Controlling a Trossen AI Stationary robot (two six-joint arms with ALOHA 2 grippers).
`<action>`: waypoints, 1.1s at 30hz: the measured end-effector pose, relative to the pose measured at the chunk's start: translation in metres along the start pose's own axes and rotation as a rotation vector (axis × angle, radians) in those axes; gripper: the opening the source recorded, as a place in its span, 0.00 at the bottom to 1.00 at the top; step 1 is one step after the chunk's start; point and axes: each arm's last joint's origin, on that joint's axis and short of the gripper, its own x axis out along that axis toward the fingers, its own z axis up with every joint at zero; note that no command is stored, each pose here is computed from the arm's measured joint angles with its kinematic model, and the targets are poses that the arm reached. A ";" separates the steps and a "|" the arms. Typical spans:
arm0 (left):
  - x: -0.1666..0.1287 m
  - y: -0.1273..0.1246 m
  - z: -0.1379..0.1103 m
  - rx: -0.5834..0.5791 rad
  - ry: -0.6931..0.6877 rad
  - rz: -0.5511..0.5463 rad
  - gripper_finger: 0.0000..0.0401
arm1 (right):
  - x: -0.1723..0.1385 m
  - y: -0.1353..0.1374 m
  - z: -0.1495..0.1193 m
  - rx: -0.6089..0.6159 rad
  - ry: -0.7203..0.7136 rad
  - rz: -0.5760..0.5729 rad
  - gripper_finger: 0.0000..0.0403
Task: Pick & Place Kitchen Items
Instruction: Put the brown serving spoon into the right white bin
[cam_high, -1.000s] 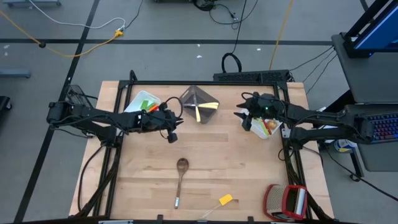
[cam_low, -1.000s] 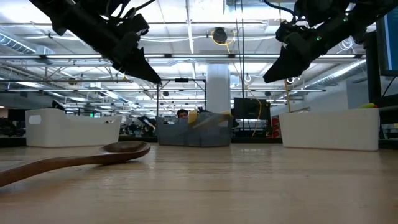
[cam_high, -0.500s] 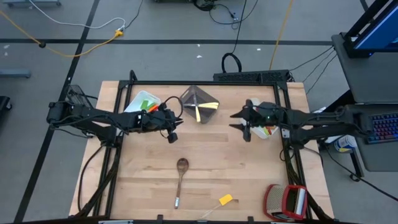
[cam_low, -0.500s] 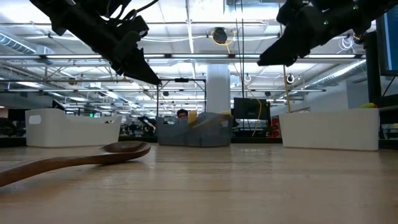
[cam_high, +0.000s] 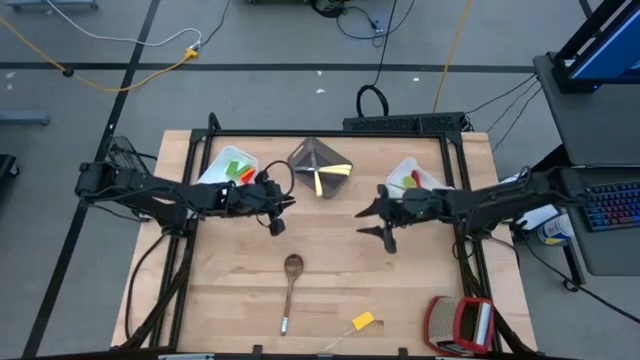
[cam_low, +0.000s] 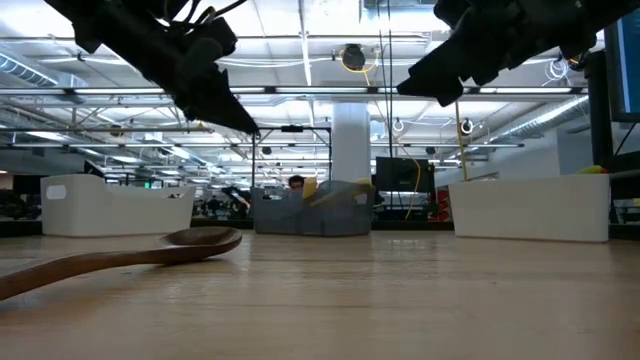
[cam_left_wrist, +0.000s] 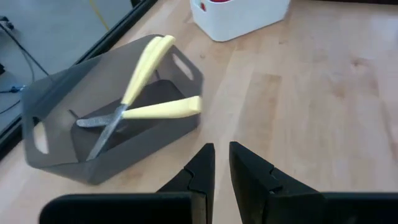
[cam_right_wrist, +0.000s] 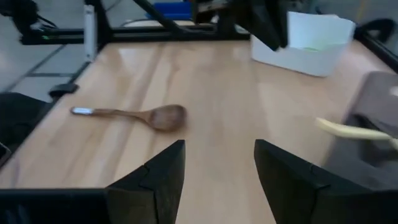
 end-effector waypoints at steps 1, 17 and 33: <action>-0.001 -0.002 0.000 -0.005 0.000 -0.008 0.13 | 0.003 0.003 0.000 -0.003 -0.009 0.013 0.47; -0.016 -0.044 -0.008 -0.109 0.031 -0.231 0.21 | 0.034 0.032 -0.020 -0.053 0.017 0.120 0.44; -0.010 -0.106 -0.005 -0.338 0.288 -0.296 0.37 | 0.040 0.033 -0.019 -0.111 -0.033 0.122 0.44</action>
